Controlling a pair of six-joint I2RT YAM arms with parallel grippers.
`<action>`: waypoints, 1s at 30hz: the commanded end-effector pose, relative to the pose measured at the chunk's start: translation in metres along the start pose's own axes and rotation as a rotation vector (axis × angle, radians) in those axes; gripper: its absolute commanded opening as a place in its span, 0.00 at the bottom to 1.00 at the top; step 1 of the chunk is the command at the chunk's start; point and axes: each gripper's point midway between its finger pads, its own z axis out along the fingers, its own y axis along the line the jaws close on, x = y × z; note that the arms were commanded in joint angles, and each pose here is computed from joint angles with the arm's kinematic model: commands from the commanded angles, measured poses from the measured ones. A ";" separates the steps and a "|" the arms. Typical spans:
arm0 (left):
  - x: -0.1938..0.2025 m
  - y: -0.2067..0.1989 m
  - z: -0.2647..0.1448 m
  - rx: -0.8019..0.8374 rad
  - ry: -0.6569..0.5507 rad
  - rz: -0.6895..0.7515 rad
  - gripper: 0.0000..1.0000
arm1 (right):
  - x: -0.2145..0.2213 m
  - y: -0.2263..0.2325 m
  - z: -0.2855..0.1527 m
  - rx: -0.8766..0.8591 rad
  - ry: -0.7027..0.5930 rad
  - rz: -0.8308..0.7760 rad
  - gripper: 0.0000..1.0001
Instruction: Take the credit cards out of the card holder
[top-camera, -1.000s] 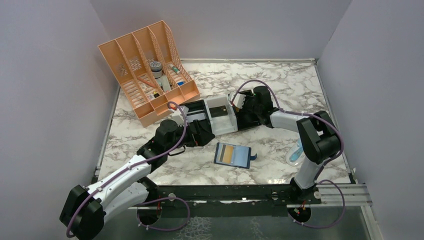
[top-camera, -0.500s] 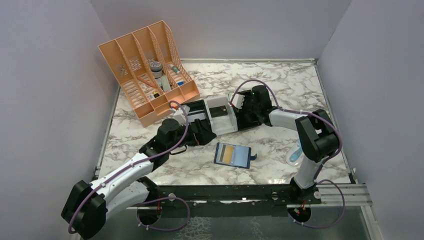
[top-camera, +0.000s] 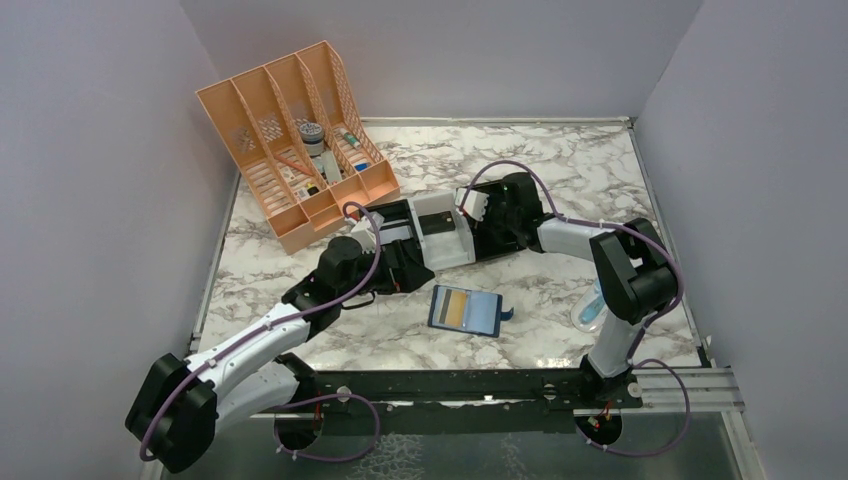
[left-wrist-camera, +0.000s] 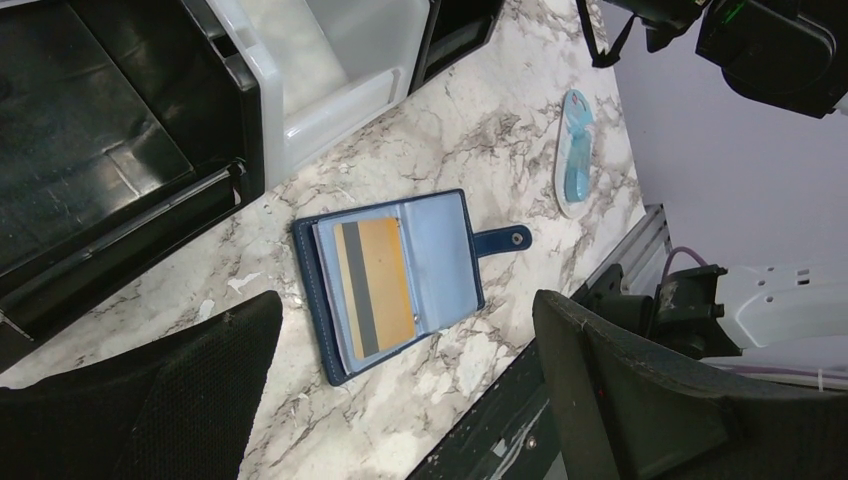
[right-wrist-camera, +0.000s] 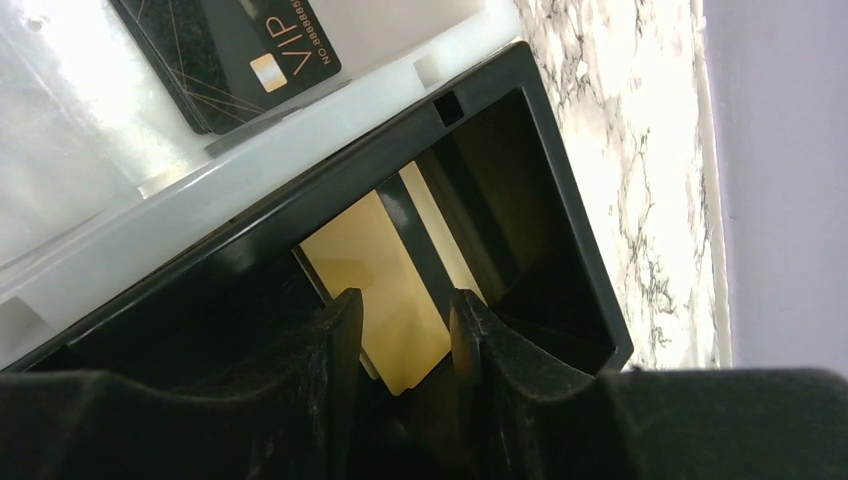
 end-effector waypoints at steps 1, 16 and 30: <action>-0.010 -0.015 0.000 0.057 -0.014 0.008 0.99 | -0.010 -0.012 0.002 0.043 -0.039 0.029 0.39; -0.003 -0.012 0.008 0.061 0.026 0.008 0.99 | -0.049 -0.064 -0.053 0.344 -0.150 0.864 0.29; -0.006 -0.011 0.010 0.045 0.027 0.025 0.99 | 0.000 0.021 -0.041 0.169 0.314 1.275 0.19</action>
